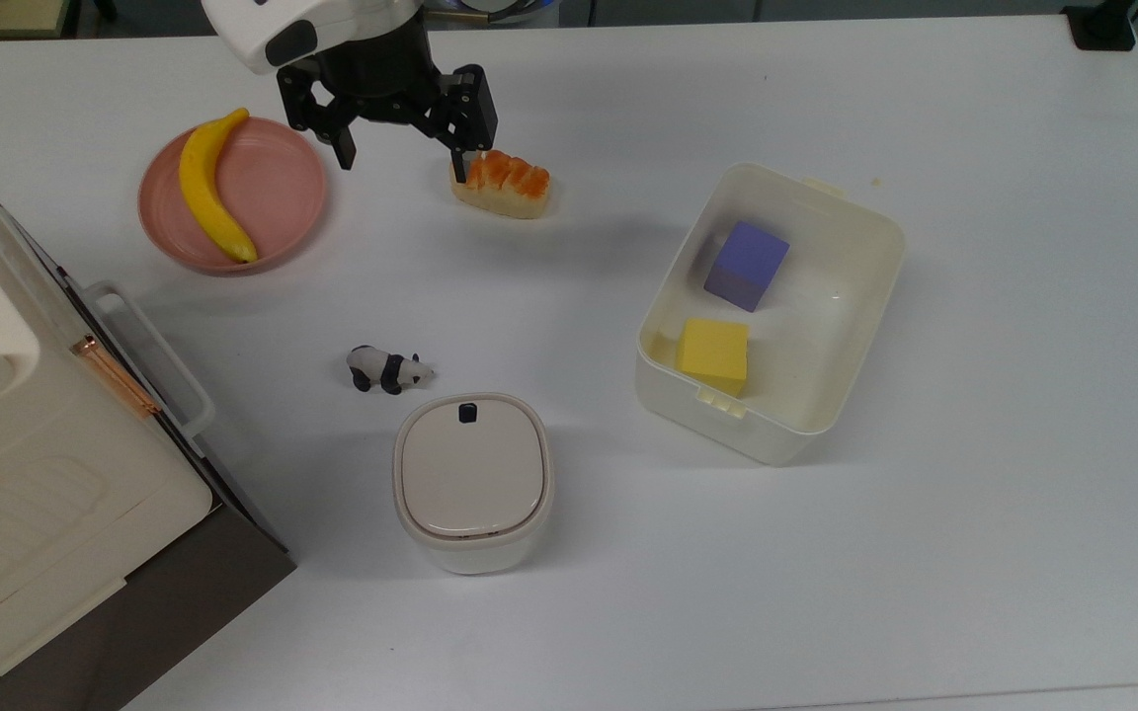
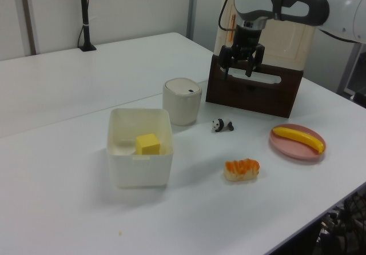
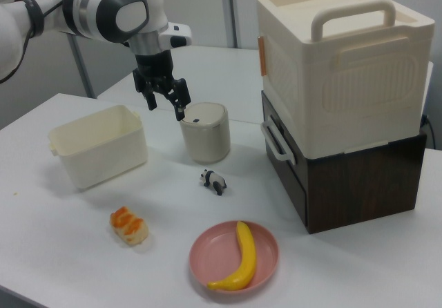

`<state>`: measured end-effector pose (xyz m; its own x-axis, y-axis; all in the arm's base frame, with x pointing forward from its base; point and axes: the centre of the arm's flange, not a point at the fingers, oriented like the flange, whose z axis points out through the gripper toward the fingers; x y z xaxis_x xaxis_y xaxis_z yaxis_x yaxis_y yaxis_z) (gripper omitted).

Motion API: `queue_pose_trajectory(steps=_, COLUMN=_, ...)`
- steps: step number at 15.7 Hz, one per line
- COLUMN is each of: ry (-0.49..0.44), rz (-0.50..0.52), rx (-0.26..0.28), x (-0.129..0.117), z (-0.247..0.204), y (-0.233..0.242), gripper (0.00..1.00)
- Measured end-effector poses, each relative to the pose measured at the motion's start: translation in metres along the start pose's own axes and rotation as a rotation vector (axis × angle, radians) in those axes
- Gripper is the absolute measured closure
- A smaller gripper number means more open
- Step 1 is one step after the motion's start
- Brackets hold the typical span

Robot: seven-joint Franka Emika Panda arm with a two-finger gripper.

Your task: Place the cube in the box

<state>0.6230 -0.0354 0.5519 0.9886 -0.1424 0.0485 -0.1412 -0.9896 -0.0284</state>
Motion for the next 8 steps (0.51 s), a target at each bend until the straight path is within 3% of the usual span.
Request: queue_pose_trajectory(steps=8, ry=-0.034, rz=-0.008, rx=-0.001, x=-0.0037, z=0.0032, y=-0.0008, gripper=0.00)
